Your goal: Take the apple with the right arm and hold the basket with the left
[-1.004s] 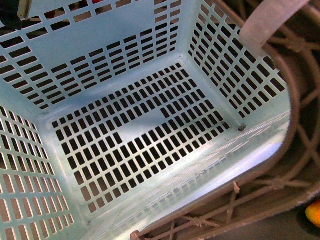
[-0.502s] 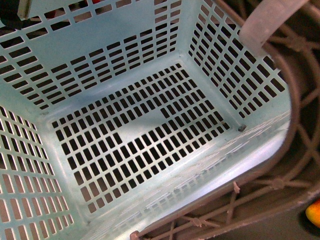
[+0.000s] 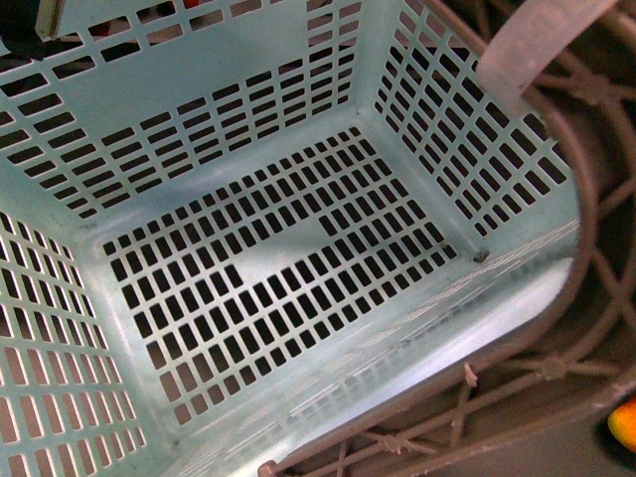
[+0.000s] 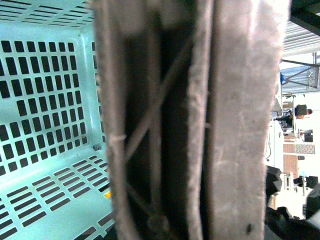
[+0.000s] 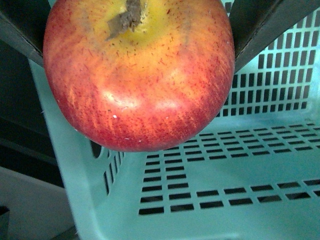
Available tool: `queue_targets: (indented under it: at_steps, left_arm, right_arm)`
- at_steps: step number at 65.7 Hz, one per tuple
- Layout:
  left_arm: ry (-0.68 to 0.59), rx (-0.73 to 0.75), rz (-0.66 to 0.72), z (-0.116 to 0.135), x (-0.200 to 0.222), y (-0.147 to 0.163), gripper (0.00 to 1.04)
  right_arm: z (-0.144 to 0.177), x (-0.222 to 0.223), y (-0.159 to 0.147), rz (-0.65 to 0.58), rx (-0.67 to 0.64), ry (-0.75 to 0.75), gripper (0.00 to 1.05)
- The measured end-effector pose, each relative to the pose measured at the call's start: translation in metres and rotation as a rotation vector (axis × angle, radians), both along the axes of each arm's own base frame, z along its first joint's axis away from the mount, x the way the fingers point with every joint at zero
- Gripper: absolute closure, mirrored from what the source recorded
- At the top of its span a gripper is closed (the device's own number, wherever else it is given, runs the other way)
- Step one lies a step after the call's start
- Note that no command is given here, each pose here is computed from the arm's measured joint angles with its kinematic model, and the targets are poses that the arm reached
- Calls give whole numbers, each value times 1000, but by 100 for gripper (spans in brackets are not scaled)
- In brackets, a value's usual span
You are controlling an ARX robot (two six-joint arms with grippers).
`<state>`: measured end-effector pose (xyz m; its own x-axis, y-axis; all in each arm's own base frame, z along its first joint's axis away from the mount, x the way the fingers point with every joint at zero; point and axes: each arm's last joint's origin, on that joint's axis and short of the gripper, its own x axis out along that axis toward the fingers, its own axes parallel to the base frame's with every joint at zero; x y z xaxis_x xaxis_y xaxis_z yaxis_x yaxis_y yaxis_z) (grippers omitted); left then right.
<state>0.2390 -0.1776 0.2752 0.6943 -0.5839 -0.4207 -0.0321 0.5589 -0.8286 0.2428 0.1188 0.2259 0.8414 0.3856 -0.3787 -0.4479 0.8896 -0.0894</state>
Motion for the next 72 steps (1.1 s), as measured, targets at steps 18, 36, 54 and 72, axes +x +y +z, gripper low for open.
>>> queue_targets:
  at_steps: [18,36,54,72]
  left_arm:
    - [11,6,-3,-3,1,-1,90]
    - [8,12,1,-3,1,-1,90]
    - [15,3,-6,-3,1,-1,90]
    - [11,9,0,-3,1,-1,90]
  right_arm:
    - [27,-7,-34,-120,143,-83,9]
    - [42,-49,-96,-413,182,-262,14]
    - [5,-72,-106,-440,182,-349,56]
    - [-19,-91,-118,-445,180,-350,99]
